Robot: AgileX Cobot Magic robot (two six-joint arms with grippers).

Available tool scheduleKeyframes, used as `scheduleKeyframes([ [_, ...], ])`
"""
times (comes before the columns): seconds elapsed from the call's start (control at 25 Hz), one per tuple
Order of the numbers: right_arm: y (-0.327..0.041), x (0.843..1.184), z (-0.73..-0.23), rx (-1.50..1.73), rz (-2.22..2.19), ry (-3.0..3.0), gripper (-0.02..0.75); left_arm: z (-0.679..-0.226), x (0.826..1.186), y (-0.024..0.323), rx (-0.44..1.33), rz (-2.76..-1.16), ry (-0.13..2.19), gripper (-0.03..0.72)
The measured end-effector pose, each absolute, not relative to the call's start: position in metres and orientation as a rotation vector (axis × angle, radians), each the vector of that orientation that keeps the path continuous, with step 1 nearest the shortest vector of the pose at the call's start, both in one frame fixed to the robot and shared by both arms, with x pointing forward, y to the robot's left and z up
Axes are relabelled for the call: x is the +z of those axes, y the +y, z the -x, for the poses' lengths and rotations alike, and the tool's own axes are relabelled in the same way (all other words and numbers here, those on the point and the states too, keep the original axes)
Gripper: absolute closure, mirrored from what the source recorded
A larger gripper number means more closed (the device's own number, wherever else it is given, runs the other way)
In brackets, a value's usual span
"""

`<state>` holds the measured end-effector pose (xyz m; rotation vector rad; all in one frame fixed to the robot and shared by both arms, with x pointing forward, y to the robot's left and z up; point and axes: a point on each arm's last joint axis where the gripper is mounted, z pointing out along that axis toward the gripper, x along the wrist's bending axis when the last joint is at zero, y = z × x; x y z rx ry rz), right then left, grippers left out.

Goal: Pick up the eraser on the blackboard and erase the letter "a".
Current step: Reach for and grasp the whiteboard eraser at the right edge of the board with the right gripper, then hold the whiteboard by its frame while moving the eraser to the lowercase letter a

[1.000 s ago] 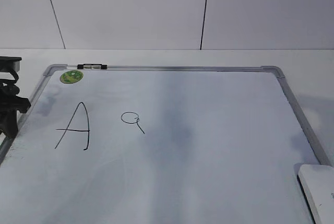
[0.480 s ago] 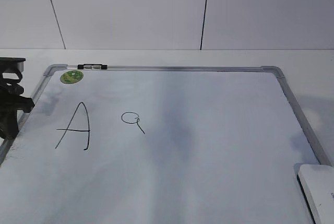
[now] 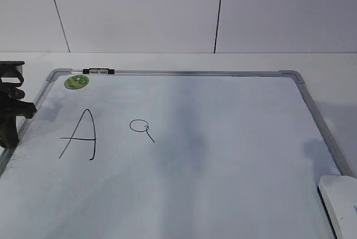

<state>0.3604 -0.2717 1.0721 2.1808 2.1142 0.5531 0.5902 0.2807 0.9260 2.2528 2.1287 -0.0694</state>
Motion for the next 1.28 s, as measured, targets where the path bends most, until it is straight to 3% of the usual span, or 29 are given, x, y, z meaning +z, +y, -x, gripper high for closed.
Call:
scheduleKeyframes([
  [0.16,-0.273,1.061,-0.375,0.439,-2.224,2.139,0.061,-0.59,0.926,0.281,-0.069,-2.253,2.129,0.669],
  [0.52,-0.273,1.022,-0.392,0.219,-2.349,2.168,0.059,-0.59,0.926,0.281,-0.07,-2.252,2.129,0.67],
  [0.92,-0.275,0.996,-0.419,0.34,-2.211,2.122,0.061,-0.59,0.926,0.281,-0.071,-2.25,2.129,0.67],
  [1.28,-0.273,0.974,-0.433,0.251,-2.233,2.187,0.062,-0.59,0.926,0.281,-0.071,-2.25,2.129,0.67],
])
